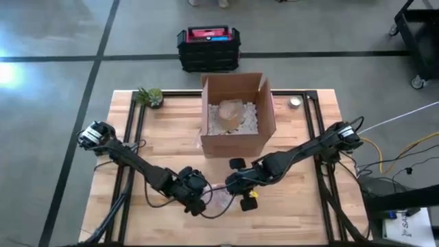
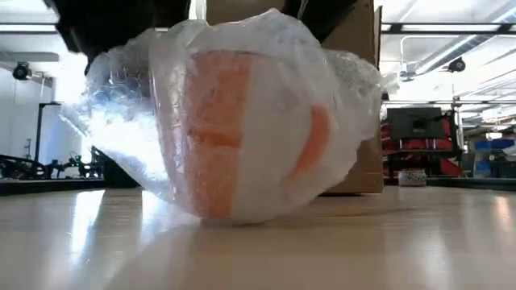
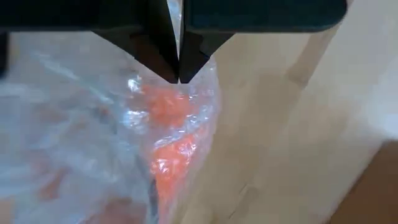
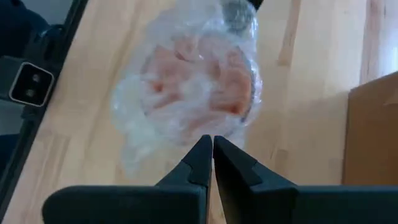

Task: Wrap mug
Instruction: Wrap the orange mug with bubble wrap

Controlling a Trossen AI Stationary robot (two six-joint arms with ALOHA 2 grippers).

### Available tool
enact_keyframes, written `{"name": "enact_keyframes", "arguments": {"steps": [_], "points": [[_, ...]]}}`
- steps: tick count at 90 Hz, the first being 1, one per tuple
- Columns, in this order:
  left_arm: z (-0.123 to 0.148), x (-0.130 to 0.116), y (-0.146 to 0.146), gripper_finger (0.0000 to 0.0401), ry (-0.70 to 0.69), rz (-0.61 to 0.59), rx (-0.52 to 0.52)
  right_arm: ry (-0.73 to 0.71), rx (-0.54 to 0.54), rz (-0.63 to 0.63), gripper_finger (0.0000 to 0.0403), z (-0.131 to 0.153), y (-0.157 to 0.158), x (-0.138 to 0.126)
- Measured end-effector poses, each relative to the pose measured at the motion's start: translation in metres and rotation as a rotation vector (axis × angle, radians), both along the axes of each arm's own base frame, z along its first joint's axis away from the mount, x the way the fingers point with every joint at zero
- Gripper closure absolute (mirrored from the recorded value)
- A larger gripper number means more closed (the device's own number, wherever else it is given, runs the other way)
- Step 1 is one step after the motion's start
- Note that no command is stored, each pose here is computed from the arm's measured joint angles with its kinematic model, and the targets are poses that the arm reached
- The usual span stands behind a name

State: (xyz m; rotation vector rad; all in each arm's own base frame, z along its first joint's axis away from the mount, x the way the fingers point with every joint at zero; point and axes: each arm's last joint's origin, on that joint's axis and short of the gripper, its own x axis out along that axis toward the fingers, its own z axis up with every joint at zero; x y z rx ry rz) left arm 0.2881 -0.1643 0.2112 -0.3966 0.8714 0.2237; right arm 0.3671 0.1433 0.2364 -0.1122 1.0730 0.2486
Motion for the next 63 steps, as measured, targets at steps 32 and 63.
{"name": "enact_keyframes", "arguments": {"steps": [32, 63], "points": [[0.013, -0.003, -0.002, 0.0401, -0.049, -0.014, -0.004, 0.035, 0.003, -0.025, 0.0401, -0.028, 0.004, -0.010], [0.009, 0.020, -0.002, 0.0401, -0.190, -0.025, -0.016, -0.143, 0.081, -0.018, 0.0401, -0.037, 0.010, -0.002]]}}
